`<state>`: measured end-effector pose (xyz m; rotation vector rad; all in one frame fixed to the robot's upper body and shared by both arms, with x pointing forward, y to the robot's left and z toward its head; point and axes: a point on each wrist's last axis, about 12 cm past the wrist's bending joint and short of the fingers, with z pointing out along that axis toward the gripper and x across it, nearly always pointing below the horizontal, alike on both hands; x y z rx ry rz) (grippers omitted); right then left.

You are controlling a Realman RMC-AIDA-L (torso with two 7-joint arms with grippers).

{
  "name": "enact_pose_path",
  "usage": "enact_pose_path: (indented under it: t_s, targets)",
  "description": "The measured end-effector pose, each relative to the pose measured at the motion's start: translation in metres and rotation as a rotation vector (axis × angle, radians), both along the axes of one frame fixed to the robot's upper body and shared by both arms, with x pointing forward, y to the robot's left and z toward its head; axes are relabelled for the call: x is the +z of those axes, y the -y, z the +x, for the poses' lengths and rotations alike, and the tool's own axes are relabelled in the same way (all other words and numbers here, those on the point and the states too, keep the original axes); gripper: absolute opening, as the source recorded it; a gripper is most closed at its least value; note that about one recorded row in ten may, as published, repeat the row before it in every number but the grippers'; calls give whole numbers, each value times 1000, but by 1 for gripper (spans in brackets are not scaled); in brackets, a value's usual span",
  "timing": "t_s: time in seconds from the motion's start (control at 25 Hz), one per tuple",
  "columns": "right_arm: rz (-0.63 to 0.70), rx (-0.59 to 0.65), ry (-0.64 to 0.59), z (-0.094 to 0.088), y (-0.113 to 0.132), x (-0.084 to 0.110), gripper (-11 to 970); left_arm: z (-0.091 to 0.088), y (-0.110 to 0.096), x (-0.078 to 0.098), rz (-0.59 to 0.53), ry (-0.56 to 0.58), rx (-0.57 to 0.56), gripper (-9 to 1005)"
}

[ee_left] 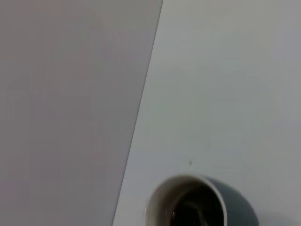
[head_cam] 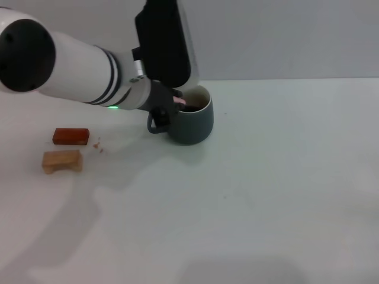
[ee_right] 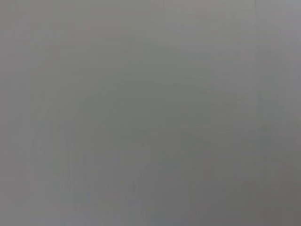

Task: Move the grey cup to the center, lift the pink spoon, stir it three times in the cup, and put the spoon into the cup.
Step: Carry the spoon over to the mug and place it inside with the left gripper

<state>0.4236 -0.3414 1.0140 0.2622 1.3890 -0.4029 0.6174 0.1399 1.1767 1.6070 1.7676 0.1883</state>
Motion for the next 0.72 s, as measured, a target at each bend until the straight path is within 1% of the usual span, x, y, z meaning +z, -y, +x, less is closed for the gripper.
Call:
enact_pose_path:
  t_s: [0.08,0.16,0.4,0.52,0.72]
  targets:
    - [0,1,1,1,0,0,0,0,-2,-1,3,-4,7,167]
    - [0,4,4,2,-1,1,0,-1,-10,-3,19,-11,24,167]
    - [-1,8,6,3,-1,1,-1,2,-15,-1,24,3,50,166]
    - [-2,8,6,4,-1,1,-1,4,-15,0,20,9,54,166]
    - [-6,7,1,3,0,1,-2,7,-6,3,14,23,35,166]
